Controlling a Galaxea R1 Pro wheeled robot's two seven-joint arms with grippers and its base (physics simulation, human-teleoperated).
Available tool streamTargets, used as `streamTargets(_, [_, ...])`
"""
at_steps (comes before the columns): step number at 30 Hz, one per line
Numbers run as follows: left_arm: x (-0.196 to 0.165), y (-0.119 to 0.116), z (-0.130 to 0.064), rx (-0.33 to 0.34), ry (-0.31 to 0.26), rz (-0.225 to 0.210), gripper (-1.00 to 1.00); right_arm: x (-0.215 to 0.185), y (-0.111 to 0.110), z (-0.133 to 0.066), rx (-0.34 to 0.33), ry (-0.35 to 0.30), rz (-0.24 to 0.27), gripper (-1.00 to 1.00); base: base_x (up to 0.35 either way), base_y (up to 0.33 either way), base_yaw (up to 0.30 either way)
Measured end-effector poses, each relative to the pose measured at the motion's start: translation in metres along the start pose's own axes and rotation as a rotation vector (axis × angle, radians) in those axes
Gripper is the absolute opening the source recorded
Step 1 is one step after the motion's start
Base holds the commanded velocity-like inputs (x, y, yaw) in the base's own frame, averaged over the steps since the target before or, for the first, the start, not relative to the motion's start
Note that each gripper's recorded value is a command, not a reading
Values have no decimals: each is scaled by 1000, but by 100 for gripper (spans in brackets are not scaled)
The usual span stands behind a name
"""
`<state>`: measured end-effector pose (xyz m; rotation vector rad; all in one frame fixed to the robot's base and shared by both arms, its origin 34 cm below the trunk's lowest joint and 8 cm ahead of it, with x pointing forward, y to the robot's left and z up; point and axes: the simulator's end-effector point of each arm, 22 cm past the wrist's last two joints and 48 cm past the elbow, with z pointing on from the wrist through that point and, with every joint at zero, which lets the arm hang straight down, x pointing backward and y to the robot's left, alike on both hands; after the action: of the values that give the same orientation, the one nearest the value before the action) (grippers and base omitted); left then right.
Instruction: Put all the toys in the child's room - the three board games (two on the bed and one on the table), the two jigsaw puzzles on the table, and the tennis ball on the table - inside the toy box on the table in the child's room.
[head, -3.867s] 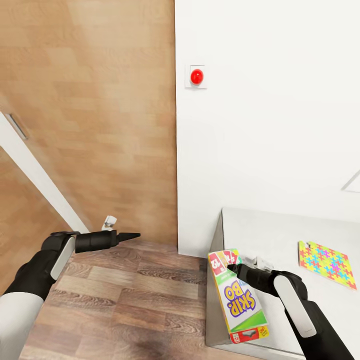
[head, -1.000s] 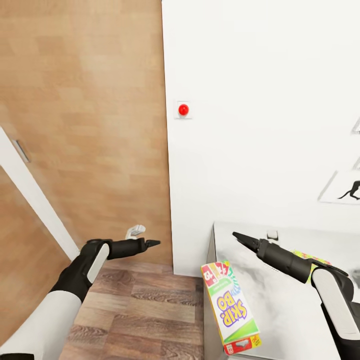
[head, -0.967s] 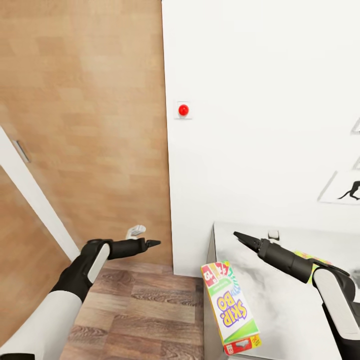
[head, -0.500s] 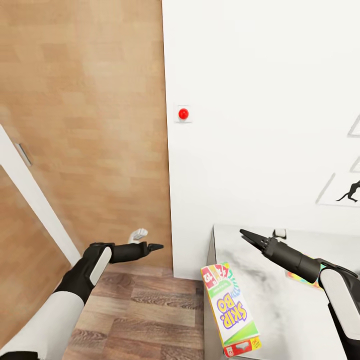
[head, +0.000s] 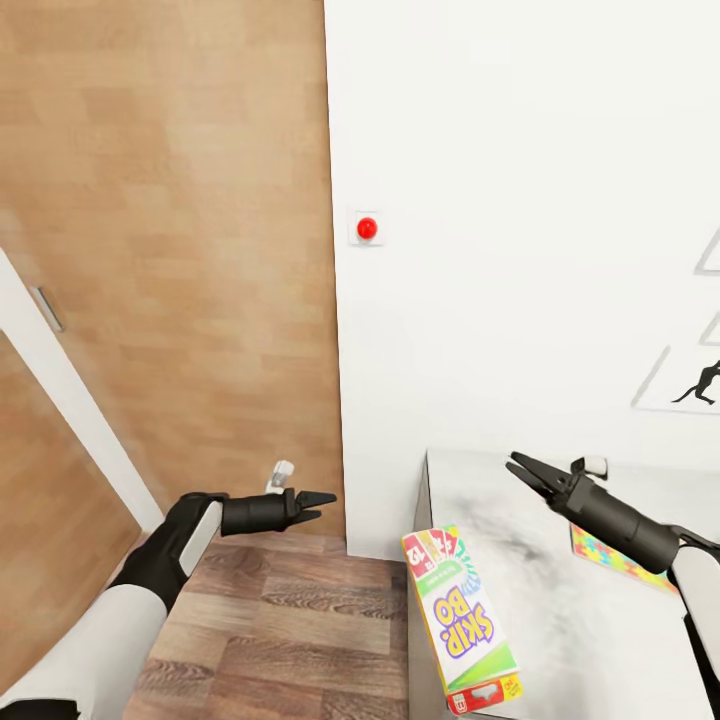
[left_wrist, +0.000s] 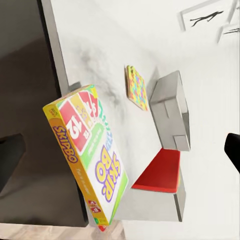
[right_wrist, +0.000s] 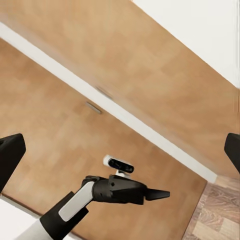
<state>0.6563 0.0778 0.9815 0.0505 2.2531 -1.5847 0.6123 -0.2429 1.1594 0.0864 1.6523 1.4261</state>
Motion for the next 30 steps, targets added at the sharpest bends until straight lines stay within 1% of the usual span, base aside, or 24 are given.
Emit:
streamTargets(4, [0,-3,-2,17,-2,-10,100,-1,-9,-20,27,-33,19,100,0,0,0])
streamTargets(9, [1,-4,-1,23,2,-12,100,-9,-14,-34,46,-69,22,100,0,-8,0])
streamTargets(12, [2,-4,0,23,6,-11,100,-13,-15,-41,55,-87,22,100,0,-146,0])
streamTargets(16, [1,-4,-1,23,5,-12,100,-14,-16,-43,59,-93,22,100,0,-198,0])
streamTargets(25, [1,-4,-2,25,2,-14,100,-15,-17,-45,62,-97,23,100,0,-69,0])
streamTargets(30, [1,-4,-2,24,4,-13,100,-15,-17,-45,63,-98,23,100,0,-183,0])
